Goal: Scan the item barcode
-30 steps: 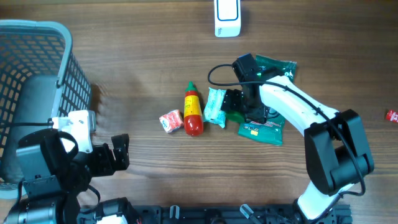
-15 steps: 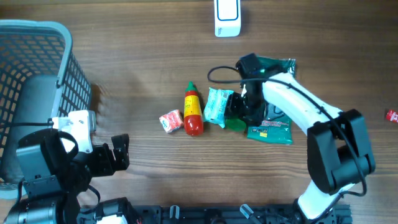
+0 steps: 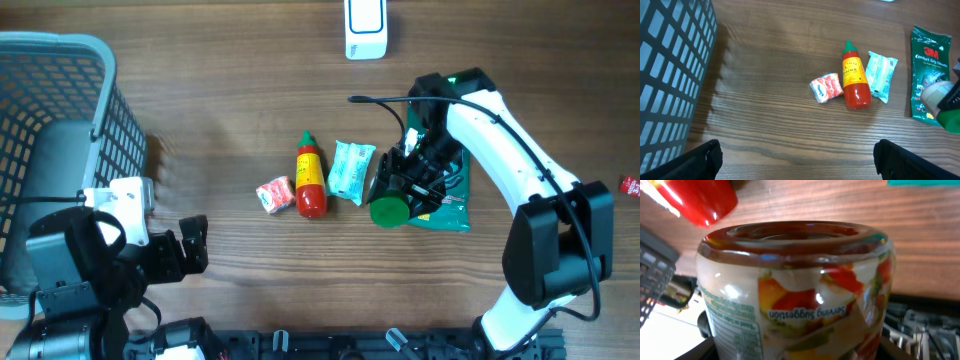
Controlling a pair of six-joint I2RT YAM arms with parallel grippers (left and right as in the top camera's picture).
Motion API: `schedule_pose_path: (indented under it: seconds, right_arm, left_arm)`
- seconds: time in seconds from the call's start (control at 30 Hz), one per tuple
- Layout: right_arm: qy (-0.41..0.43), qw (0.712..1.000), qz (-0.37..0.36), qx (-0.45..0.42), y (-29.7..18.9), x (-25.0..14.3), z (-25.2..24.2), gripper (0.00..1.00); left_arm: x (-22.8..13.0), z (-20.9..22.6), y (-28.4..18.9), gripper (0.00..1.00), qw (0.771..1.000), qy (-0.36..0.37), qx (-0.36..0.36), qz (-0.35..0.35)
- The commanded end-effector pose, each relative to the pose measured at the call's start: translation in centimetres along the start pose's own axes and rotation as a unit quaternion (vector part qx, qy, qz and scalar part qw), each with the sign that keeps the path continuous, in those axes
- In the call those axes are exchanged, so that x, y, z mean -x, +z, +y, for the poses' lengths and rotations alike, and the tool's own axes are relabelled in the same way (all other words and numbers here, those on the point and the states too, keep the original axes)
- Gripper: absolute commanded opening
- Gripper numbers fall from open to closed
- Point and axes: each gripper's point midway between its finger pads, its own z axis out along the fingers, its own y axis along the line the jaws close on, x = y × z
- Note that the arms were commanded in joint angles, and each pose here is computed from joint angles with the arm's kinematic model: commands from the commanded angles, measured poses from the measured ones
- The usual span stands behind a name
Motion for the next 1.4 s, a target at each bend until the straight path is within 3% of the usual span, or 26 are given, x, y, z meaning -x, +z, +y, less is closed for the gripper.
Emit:
schedule_pose_path:
  seconds: [0.0,0.1,0.27,0.37,0.4,0.47,1.0,1.13,1.2,1.3,1.37]
  right_arm:
    - [-0.021,0.999,0.027,0.017,-0.3,-1.6,0.6,0.60]
    - [-0.044,0.998,0.046,0.017,0.0,-2.4,0.3,0.60]
    - [-0.015,0.996,0.092,0.010,2.7,-3.4,-1.9,0.60]
    - [0.005,0.988,0.134,0.077,3.9,-4.7,-0.8,0.61]
    - [0.010,0.985,0.146,0.092,4.2,-5.0,-0.5,0.68]
    - [0.006,0.986,0.139,0.093,4.8,-4.6,-0.8,0.72]
    - [0.113,0.980,0.115,0.115,8.0,-1.9,-1.0,0.70]
    - [0.130,0.961,0.155,0.187,8.8,-2.7,0.3,0.70]
    - [0.128,0.958,0.161,0.200,8.7,-2.8,0.6,0.76]
    - [0.124,0.959,0.148,0.209,8.6,-1.9,0.8,0.99]
    - [0.117,0.964,0.124,0.204,8.4,-0.8,0.6,1.00]
  left_arm:
    - [0.1,-0.2,-0.2,1.00,1.000,0.011,-0.006,-0.006]
    - [0.1,-0.2,-0.2,1.00,1.000,0.011,-0.006,-0.006]
    - [0.1,-0.2,-0.2,1.00,1.000,0.011,-0.006,-0.006]
    - [0.1,-0.2,-0.2,1.00,1.000,0.011,-0.006,-0.006]
    - [0.1,-0.2,-0.2,1.00,1.000,0.011,-0.006,-0.006]
    - [0.1,-0.2,-0.2,1.00,1.000,0.011,-0.006,-0.006]
    - [0.1,-0.2,-0.2,1.00,1.000,0.011,-0.006,-0.006]
    - [0.1,-0.2,-0.2,1.00,1.000,0.011,-0.006,-0.006]
    - [0.1,-0.2,-0.2,1.00,1.000,0.011,-0.006,-0.006]
    - [0.1,-0.2,-0.2,1.00,1.000,0.011,-0.006,-0.006]
    - [0.1,-0.2,-0.2,1.00,1.000,0.011,-0.006,-0.006]
